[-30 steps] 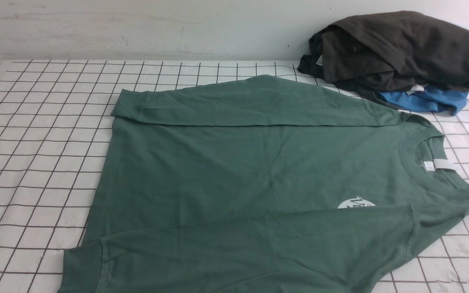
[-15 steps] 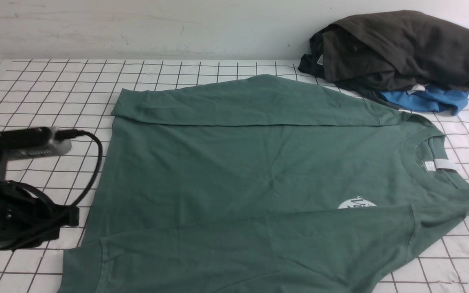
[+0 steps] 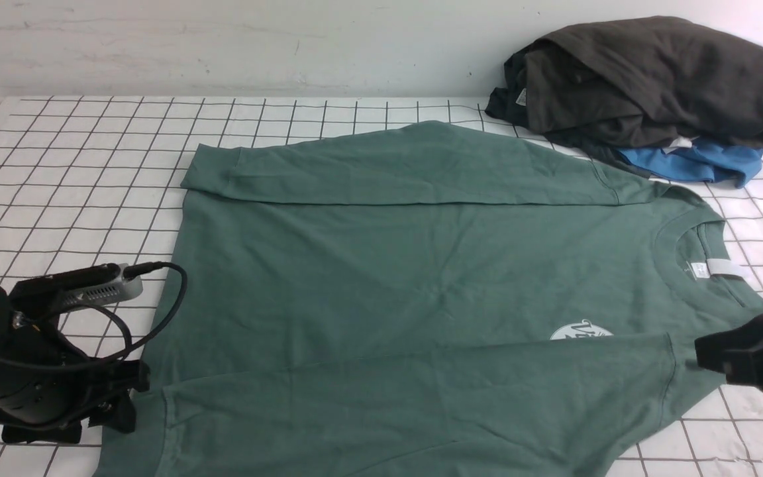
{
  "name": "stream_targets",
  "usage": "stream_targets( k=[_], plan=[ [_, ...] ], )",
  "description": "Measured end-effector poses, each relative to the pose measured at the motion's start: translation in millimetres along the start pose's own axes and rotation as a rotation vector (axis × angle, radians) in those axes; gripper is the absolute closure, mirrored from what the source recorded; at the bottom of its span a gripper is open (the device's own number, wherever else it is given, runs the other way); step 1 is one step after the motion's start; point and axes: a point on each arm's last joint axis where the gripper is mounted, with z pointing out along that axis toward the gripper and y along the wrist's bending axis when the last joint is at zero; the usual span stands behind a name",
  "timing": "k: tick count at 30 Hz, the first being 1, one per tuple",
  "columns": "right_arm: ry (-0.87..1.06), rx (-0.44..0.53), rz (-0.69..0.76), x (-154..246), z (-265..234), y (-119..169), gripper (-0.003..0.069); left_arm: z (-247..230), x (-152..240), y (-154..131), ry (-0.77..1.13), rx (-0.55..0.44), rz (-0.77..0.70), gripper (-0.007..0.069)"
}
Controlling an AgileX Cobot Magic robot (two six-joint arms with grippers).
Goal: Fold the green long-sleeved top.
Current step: Use the left arm to clamp the cuff closest to it, then use the left arm to drag and place the cuff at the centered position on the left edge of the fabric
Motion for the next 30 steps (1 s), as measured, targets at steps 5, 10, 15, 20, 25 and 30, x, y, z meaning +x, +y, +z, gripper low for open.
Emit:
stream_targets(
  k=[5, 10, 15, 20, 25, 30],
  plan=[
    [0.013, -0.018, -0.028, -0.7, 6.0, 5.4, 0.0669, 7.5, -2.3, 1.3, 0.025, -0.007, 0.0, 0.0279],
    [0.059, -0.062, -0.068, 1.2, 17.1, 15.1, 0.0669, 8.9, -4.0, 3.5, 0.033, -0.021, 0.014, 0.0463],
    [0.071, -0.065, -0.07, 1.7, 20.9, 15.1, 0.0669, 7.8, -5.6, 2.1, 0.031, -0.008, 0.033, 0.0596],
    [0.062, -0.056, -0.07, 0.7, 21.6, 14.0, 0.0669, -4.9, -11.4, -1.8, 0.001, 0.004, 0.067, 0.063],
    [0.057, -0.04, -0.083, 0.2, 21.7, 12.5, 0.0669, -46.4, -22.1, -11.4, -0.156, 0.028, 0.101, 0.063],
    [0.055, -0.034, -0.089, 0.1, 21.7, 12.0, 0.0669, -67.0, -22.7, -15.6, -0.217, 0.041, 0.115, 0.063]
  ],
)
